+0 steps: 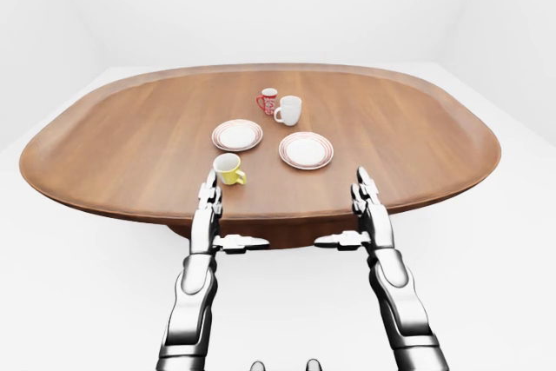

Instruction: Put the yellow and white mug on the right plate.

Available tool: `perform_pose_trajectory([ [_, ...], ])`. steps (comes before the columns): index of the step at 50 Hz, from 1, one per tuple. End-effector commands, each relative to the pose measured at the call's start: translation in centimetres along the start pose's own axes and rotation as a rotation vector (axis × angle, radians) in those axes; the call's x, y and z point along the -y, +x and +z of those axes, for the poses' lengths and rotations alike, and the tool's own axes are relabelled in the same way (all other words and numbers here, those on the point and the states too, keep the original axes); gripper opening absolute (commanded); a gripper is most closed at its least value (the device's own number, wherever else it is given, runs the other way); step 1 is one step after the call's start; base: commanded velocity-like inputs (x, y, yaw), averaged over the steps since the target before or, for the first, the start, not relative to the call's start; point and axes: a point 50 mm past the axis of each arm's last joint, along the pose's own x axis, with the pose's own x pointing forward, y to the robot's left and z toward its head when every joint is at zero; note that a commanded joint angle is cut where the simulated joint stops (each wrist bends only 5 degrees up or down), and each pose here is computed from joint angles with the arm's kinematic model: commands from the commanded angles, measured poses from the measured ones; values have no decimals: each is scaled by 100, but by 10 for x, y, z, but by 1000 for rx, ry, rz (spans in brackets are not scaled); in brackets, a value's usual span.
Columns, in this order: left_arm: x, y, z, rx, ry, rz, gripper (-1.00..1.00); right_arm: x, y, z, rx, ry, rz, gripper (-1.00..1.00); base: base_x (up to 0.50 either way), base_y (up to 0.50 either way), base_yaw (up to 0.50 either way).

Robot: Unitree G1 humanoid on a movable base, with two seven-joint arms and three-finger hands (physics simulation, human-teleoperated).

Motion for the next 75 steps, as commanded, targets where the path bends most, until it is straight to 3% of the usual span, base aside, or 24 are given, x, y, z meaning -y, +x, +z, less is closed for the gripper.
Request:
perform_pose_trajectory([
  [1, -9, -2, 5, -4, 8, 5, 100, 10, 0, 4, -10, 2, -7, 100, 0, 0, 0],
  [13, -17, -5, 21, 26, 19, 9, 100, 15, 3, 12, -14, -20, -21, 100, 0, 0, 0],
  [30, -24, -10, 42, 116, 60, 8, 100, 25, 12, 65, 194, -85, -5, 100, 0, 0, 0],
  [58, -23, -11, 44, 125, 58, 4, 100, 24, 9, 57, 163, -108, 13, 100, 0, 1, 43],
  [63, -23, -11, 44, 122, 58, 4, 100, 29, 16, 58, 160, -104, -45, 100, -5, 17, 20],
  [67, -23, -11, 44, 122, 60, 4, 100, 25, 6, 65, 201, -37, 31, 100, 0, 0, 0],
  [75, -23, -12, 44, 125, 60, 2, 100, 24, 5, 65, 203, -34, 39, 100, 44, 15, 0],
])
